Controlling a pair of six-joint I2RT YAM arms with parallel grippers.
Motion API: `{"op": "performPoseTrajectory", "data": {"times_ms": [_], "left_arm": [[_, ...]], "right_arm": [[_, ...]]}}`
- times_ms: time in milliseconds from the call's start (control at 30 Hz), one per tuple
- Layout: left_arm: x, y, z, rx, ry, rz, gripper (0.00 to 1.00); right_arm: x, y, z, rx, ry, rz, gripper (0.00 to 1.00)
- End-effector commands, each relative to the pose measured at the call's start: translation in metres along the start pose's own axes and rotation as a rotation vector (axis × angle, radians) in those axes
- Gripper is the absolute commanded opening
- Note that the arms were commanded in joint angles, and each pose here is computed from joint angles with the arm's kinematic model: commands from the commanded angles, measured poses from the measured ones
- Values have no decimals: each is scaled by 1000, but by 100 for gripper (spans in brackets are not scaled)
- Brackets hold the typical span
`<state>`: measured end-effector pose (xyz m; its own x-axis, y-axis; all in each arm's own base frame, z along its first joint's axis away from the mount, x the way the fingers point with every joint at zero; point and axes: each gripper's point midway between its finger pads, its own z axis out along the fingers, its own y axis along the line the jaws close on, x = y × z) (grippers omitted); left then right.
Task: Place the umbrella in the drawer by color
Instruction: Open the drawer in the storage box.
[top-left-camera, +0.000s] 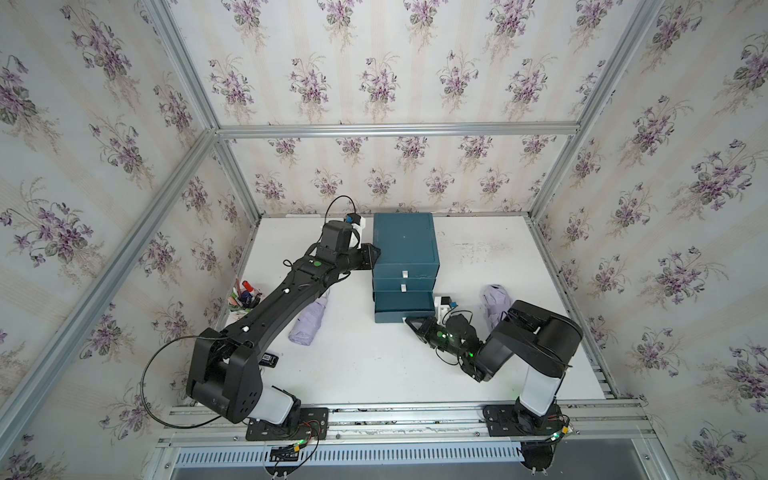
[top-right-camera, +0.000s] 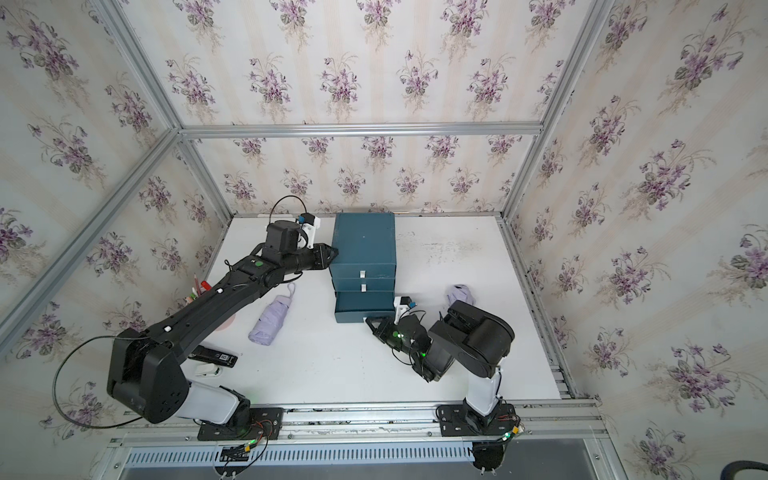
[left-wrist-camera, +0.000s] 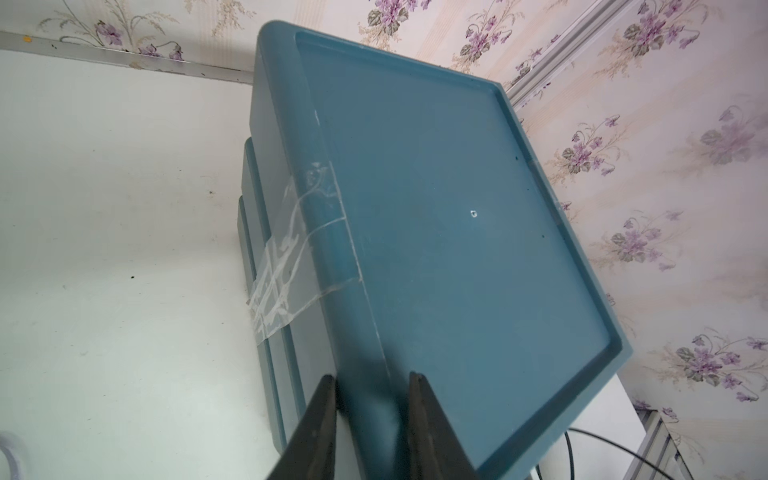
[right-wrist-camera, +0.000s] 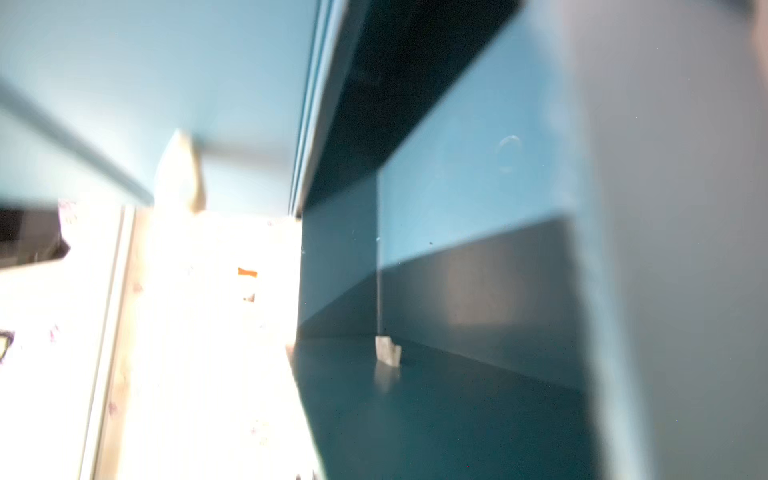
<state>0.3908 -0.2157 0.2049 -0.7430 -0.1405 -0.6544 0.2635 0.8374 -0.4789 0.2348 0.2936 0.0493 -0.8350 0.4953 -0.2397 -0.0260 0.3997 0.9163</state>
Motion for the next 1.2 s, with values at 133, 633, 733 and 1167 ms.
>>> {"op": "performPoseTrajectory", "data": {"times_ms": [133,633,733,1167], "left_arm": [[139,74,-14,-317,461,-224,15],[154,76,-16,-403,393,-314,0],[159,75,-16,-418,395,-325,0],[156,66,-22,-412,376,-298,28]], "right_arm": [[28,-19,-27,143,15,-111,0],[54,-2,-25,241,75,-279,0],[60,-2,-24,259,91,-301,0],[66,-10,-34,321,102,-326,4]]}}
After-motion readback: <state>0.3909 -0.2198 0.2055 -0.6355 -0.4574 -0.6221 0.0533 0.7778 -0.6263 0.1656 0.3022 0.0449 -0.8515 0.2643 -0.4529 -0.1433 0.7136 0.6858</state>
